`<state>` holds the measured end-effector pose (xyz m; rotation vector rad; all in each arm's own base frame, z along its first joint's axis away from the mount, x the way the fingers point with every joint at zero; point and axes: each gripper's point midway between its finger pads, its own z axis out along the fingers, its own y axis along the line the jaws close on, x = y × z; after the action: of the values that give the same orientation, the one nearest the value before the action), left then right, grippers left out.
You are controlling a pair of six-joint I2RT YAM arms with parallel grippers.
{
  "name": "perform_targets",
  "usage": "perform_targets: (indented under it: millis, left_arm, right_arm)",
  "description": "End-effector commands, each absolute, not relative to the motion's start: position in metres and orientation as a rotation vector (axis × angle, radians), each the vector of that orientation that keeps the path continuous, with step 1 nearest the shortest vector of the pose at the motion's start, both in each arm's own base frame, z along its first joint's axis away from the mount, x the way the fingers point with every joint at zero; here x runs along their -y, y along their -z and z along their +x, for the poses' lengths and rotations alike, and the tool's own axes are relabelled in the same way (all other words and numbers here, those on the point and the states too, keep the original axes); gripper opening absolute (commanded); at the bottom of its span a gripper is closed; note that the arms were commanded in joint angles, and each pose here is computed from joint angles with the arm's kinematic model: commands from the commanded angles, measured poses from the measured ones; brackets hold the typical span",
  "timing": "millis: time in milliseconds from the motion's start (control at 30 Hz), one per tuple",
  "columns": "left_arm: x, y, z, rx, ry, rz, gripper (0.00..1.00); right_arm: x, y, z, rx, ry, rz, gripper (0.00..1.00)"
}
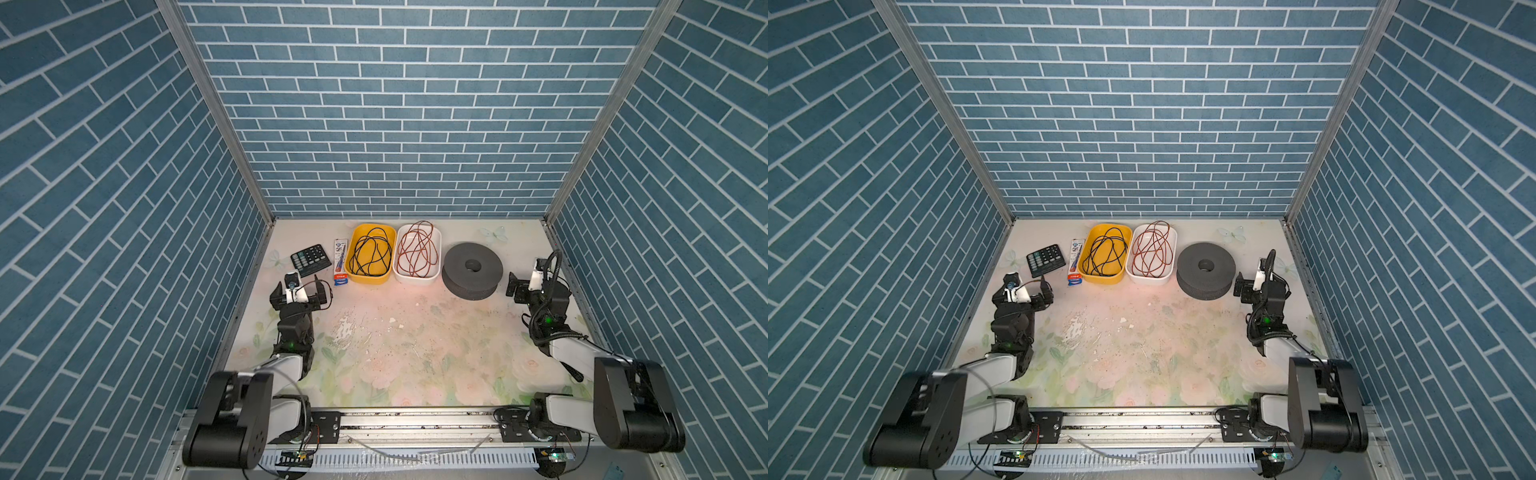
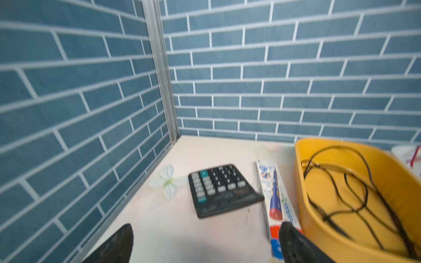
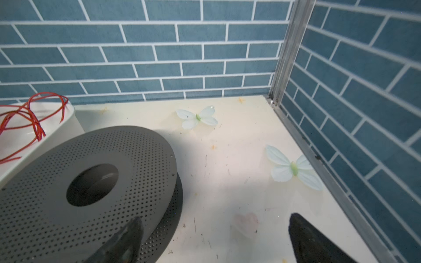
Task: Wrap the cables
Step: 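Reach the left gripper into the yellow tub while the right gripper nears the spool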
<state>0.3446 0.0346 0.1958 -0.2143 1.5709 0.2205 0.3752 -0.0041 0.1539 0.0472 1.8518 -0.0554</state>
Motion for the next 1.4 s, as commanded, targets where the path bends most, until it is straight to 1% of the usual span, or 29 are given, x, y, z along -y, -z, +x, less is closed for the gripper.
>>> perform_targets:
  millis: [0,67,133,267,367,467,567,667,933,1033,1067,1200,1300,1367]
  left_arm:
    - [-0.046,-0.199,0.34,-1.669,-0.266,-0.297,1.0]
    - [-0.047,-0.209,0.337,-1.696,-0.239,-0.343,1.0]
    - [-0.044,-0.217,0.334,-1.734,-0.196,-0.383,1.0]
    - [-0.031,-0.226,0.328,-1.884,-0.096,-0.407,1.0]
    - [-0.01,-0.23,0.327,-2.015,0.009,-0.347,1.0]
    - [0.007,-0.226,0.323,-2.144,0.086,-0.273,1.0]
    - [0.025,-0.224,0.327,-2.213,0.18,-0.211,1.0]
    - [0.043,-0.221,0.334,-2.279,0.23,-0.15,0.97]
    - [0.097,-0.209,0.37,-2.337,0.282,0.011,0.92]
    - [0.124,-0.199,0.388,-2.369,0.307,0.081,0.81]
    - [0.131,-0.196,0.394,-2.376,0.317,0.1,0.8]
    - [0.155,-0.175,0.418,-2.421,0.349,0.148,0.81]
    - [0.167,-0.157,0.437,-2.46,0.335,0.165,0.81]
    - [0.172,-0.146,0.45,-2.488,0.301,0.17,0.8]
  right_arm:
    - [0.018,-0.163,0.37,-1.951,0.096,0.228,0.99]
    - [0.009,-0.167,0.372,-2.017,0.032,0.257,0.99]
    - [-0.009,-0.169,0.375,-2.08,-0.032,0.217,0.99]
    - [-0.043,-0.173,0.381,-2.198,-0.18,0.248,0.99]
    - [-0.077,-0.176,0.383,-2.286,-0.258,0.17,0.99]
    - [-0.111,-0.185,0.385,-2.303,-0.287,0.073,0.99]
    - [-0.14,-0.194,0.385,-2.308,-0.349,0.008,0.99]
    - [-0.166,-0.201,0.379,-2.313,-0.477,-0.032,0.99]
    - [-0.204,-0.209,0.357,-2.322,-0.586,-0.142,0.99]
    - [-0.216,-0.208,0.346,-2.32,-0.611,-0.177,0.99]
    - [-0.217,-0.207,0.343,-2.321,-0.611,-0.184,0.99]
    - [-0.219,-0.2,0.331,-2.34,-0.608,-0.205,0.99]
    - [-0.217,-0.198,0.325,-2.343,-0.605,-0.207,0.99]
    - [-0.217,-0.199,0.322,-2.332,-0.608,-0.205,0.99]
